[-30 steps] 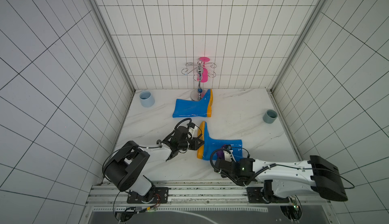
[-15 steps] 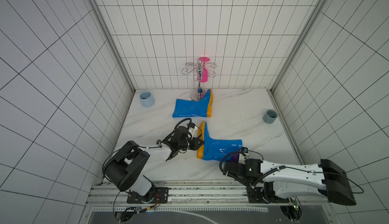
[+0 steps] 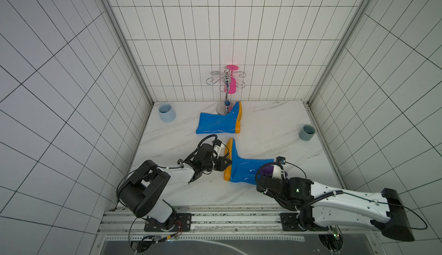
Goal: Wipe the rubber boots with a cloth
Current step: Wipe the dirt off the rubber boot.
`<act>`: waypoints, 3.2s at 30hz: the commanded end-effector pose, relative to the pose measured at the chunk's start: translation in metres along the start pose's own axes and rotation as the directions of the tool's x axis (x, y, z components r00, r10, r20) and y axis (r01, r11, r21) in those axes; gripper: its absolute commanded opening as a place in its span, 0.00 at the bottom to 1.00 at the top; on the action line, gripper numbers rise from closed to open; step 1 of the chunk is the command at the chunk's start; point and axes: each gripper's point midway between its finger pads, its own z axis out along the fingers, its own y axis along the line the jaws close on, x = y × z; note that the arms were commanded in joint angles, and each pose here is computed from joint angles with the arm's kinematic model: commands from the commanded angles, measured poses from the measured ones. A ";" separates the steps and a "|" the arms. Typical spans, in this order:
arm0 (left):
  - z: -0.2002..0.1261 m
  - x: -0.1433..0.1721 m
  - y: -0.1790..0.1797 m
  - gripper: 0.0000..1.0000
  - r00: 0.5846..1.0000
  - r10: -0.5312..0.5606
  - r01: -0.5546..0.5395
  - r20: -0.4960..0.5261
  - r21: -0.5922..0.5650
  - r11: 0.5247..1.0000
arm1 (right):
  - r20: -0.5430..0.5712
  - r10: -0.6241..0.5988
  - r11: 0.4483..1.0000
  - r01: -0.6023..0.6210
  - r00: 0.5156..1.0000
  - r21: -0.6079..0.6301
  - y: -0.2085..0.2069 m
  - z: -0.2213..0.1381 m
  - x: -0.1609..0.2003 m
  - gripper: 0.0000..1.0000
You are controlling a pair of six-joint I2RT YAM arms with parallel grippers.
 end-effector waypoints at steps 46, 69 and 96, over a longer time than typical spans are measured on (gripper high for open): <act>-0.015 0.096 0.087 0.14 0.950 -0.216 0.129 -0.225 -0.345 0.930 | 0.147 -0.122 0.936 0.163 0.982 -0.312 0.135 0.164 -0.095 0.00; -0.015 0.096 0.088 0.14 0.951 -0.216 0.130 -0.222 -0.348 0.928 | 0.165 -0.044 0.888 0.114 0.985 -0.446 0.160 0.137 -0.126 0.00; -0.016 0.095 0.089 0.13 0.953 -0.215 0.130 -0.213 -0.352 0.927 | -0.169 -0.176 0.885 0.080 0.970 -0.458 0.132 0.088 0.058 0.00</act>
